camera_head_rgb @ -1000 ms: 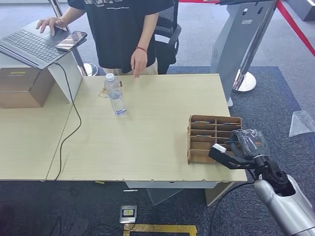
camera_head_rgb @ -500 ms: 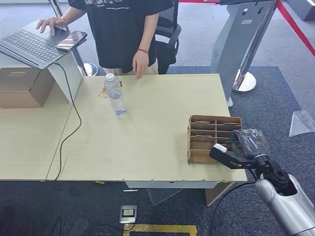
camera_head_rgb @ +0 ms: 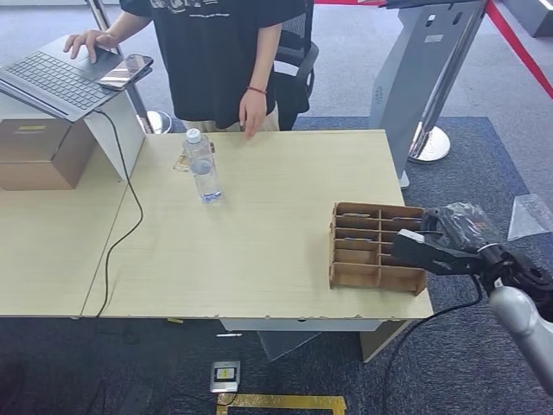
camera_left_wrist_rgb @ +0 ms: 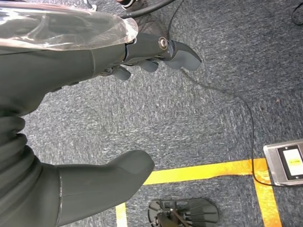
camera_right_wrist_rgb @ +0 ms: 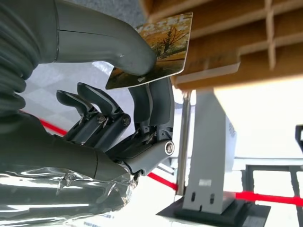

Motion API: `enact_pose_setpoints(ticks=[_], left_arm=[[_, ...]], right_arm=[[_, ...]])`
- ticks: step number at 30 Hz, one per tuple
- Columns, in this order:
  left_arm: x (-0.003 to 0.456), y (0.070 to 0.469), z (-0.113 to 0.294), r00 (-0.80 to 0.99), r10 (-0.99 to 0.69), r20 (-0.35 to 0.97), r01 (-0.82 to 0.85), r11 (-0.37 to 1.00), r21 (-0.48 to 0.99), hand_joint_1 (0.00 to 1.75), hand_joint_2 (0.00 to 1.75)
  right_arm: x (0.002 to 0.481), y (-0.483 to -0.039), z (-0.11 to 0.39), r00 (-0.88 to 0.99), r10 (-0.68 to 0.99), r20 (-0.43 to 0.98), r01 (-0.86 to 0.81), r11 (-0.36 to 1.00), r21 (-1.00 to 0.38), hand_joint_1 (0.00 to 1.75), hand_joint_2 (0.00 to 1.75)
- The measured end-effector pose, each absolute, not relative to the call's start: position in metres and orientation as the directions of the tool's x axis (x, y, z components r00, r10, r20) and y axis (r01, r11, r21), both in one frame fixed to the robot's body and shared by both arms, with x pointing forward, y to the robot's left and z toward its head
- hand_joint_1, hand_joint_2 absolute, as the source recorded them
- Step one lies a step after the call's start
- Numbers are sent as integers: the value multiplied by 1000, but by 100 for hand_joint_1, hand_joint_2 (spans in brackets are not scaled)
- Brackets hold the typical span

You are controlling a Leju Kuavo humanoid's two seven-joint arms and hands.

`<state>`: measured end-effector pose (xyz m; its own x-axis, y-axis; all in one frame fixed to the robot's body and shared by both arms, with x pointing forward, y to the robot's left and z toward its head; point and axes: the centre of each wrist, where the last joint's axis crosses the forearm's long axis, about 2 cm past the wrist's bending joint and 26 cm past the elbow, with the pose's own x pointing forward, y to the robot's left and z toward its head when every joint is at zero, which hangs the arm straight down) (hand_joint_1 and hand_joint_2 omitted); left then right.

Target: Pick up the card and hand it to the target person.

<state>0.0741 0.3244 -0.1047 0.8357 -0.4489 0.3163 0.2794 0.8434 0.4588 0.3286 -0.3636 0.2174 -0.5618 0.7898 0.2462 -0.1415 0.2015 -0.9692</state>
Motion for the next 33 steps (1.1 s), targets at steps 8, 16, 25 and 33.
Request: enact_pose_setpoints(ticks=[8,16,25,33], left_arm=[[73,326,-105,844,-436,312,267,847,460,0,175],[73,326,-105,843,-436,315,263,844,467,0,175],[75,323,-105,836,-440,328,261,844,469,0,175],[77,319,-104,821,-461,338,274,836,475,0,175]], right_arm=[[338,-381,286,-591,785,183,-71,175,-982,175,175],[339,-392,330,-599,797,70,95,158,-983,175,175],[357,-376,332,-510,839,-190,413,45,-910,175,175],[388,-342,312,-438,864,-248,506,8,-863,175,175]])
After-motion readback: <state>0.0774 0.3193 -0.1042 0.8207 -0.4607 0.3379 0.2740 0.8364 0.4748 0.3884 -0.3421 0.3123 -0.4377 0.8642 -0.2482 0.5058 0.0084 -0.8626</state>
